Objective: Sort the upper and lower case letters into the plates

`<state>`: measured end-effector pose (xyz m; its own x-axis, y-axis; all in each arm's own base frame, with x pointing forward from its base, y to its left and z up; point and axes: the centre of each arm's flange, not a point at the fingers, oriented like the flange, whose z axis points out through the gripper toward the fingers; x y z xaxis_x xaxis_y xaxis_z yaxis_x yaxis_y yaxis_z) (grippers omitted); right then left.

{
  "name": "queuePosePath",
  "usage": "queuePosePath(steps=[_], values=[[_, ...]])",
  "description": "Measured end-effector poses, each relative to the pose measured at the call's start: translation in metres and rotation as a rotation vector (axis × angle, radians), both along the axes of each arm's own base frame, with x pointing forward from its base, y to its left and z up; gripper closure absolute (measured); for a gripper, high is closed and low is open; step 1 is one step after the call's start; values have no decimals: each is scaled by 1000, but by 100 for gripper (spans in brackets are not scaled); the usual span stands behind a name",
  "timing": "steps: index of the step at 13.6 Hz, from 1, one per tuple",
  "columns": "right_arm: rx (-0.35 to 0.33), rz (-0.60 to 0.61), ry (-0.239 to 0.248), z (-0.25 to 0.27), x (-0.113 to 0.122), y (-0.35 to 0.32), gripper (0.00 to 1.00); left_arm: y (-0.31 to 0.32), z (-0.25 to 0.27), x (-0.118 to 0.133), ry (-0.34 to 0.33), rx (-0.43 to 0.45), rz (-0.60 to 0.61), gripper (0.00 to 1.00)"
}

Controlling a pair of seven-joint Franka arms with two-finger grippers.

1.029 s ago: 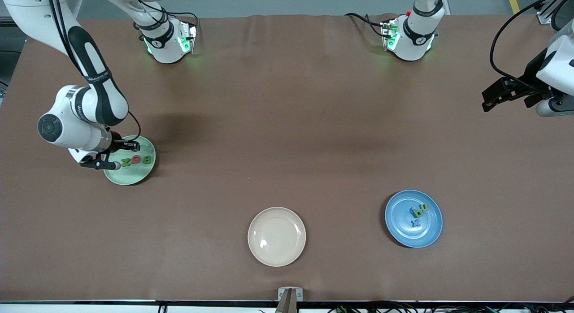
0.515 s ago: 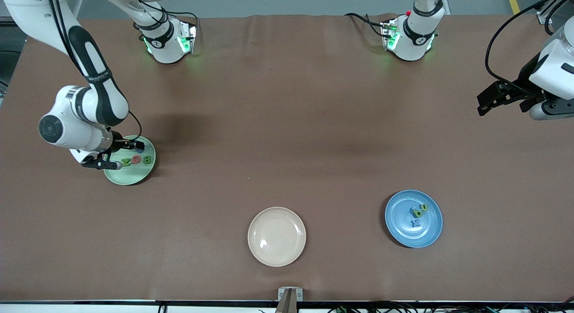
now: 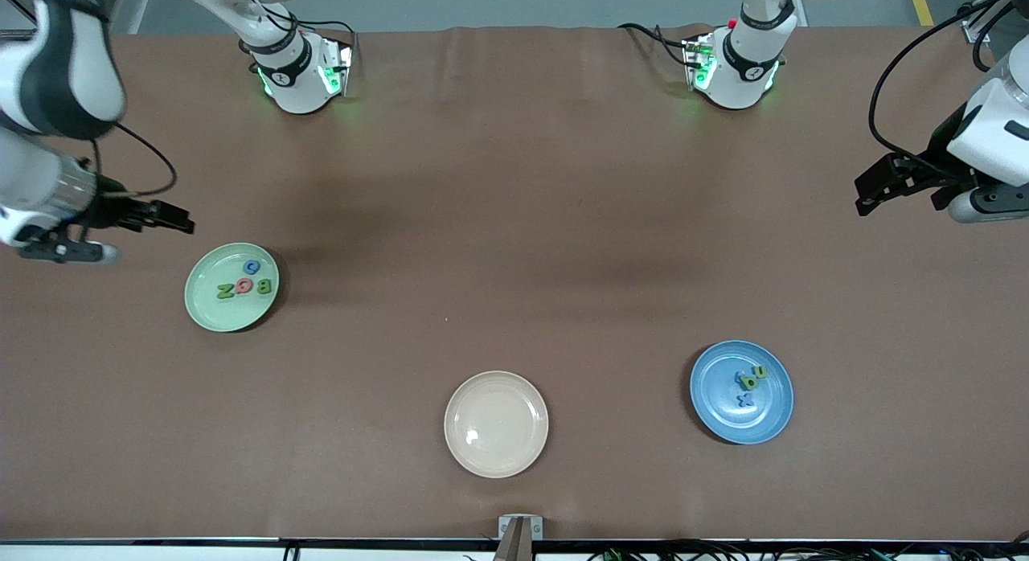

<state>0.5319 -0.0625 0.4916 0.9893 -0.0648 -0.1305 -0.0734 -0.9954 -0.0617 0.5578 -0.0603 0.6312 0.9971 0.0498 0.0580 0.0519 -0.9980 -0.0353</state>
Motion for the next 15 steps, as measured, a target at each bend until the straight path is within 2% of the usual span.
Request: queuePosePath(steps=[2,4,5,7,10,15], values=[[-34,16,-44,63,8,-1,0,2,0,0,2,1,-6,0],[-55,32,-113,112,13,5,0,4,0,0,3,1,-8,0],[-60,40,-148,131,15,10,0,4,1,-1,2,1,-8,0],[-73,47,-186,150,19,23,0,4,3,-2,1,1,-7,0],[-116,27,-194,153,25,42,0,4,3,-4,14,2,-6,0],[-121,-6,-200,155,33,41,0,-12,2,-7,24,3,-31,0]])
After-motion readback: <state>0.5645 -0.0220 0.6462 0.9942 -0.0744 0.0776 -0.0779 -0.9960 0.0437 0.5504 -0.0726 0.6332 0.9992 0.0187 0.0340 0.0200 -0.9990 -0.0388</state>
